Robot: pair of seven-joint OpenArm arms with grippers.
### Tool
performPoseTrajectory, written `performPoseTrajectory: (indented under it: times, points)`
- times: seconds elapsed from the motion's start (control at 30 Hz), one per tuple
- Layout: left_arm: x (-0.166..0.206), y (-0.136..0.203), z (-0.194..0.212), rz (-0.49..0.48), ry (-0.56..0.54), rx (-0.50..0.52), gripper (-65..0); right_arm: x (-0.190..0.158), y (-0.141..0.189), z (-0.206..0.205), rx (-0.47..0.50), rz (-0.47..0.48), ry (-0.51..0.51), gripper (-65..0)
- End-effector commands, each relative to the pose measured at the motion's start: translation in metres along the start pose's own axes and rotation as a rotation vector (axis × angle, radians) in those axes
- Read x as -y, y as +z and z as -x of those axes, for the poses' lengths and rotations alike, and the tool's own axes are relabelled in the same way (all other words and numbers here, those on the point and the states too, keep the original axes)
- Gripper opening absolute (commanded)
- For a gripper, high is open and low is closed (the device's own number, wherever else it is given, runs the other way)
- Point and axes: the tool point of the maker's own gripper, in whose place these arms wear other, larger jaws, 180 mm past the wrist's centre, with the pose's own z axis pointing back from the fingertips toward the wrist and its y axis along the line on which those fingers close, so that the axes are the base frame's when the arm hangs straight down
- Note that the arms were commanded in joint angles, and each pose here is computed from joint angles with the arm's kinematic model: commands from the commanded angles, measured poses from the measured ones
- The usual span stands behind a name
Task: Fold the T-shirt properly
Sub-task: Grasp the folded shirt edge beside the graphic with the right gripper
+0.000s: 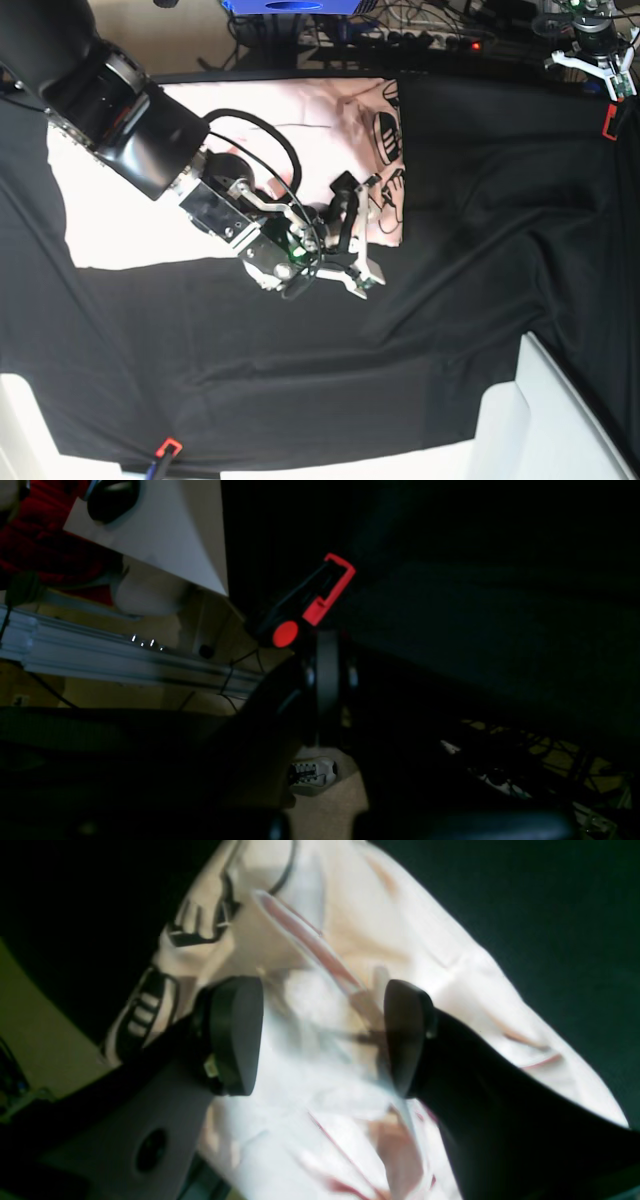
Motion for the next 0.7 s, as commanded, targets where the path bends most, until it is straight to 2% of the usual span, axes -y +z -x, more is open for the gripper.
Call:
performPoseTrajectory:
  times: [0.0, 0.23, 0.3, 0.43, 0.47, 0.67]
  points:
    - [-0.009, 0.0, -0.009, -0.019, -0.016, 0.035, -65.0, -0.002, 0.006, -0.02, 0.05, -0.007, 0.01, -28.1]
    - [-0.009, 0.0, -0.009, -0.019, -0.017, 0.036, -65.0, -0.018, 0.002, -0.029, 0.058, -0.035, 0.014, -29.3]
    - [-0.009, 0.0, -0.009, -0.019, -0.017, 0.036, -65.0, -0.021, 0.002, -0.031, 0.059, -0.04, 0.015, -36.0]
    - [-0.01, 0.0, -0.01, -0.02, -0.018, 0.036, -65.0, -0.024, 0.002, -0.027, 0.039, -0.049, 0.013, -62.2]
    - [-0.01, 0.0, -0.01, -0.02, -0.018, 0.036, -65.0, -0.024, 0.002, -0.026, 0.032, -0.048, 0.01, -65.0]
    - [-0.008, -0.005, -0.013, -0.021, -0.006, 0.039, -65.0, -0.043, 0.004, -0.013, 0.027, -0.09, 0.003, -65.0]
